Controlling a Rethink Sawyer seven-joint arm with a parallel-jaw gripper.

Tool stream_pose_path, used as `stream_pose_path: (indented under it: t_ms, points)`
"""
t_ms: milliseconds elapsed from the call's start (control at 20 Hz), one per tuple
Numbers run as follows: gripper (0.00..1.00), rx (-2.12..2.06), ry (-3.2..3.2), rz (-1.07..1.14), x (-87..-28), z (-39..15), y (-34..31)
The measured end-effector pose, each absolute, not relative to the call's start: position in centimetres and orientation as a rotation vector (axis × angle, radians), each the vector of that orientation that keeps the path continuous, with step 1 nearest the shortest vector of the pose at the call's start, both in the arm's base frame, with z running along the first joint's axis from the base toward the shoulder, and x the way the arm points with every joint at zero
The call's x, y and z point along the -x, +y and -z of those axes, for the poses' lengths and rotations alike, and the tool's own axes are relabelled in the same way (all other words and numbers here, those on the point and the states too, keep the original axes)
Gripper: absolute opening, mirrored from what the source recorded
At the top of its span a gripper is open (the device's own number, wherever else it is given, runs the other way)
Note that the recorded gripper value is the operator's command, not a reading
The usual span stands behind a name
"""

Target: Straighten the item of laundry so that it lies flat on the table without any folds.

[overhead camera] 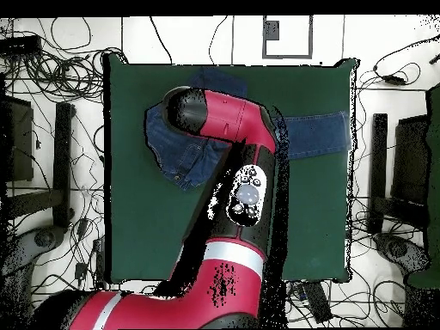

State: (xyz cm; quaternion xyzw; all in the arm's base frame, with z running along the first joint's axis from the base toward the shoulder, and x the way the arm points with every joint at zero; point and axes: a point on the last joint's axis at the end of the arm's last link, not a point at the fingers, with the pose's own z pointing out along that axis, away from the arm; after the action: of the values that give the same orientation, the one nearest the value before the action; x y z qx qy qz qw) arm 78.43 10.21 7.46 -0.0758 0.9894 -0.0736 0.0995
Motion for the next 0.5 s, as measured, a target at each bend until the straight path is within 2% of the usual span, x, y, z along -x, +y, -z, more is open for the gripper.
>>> stream_pose_path:
  t_ms: [500]
  points:
    - [1.0, 0.217, 2.924, 0.226, -77.76, -6.8, 9.9]
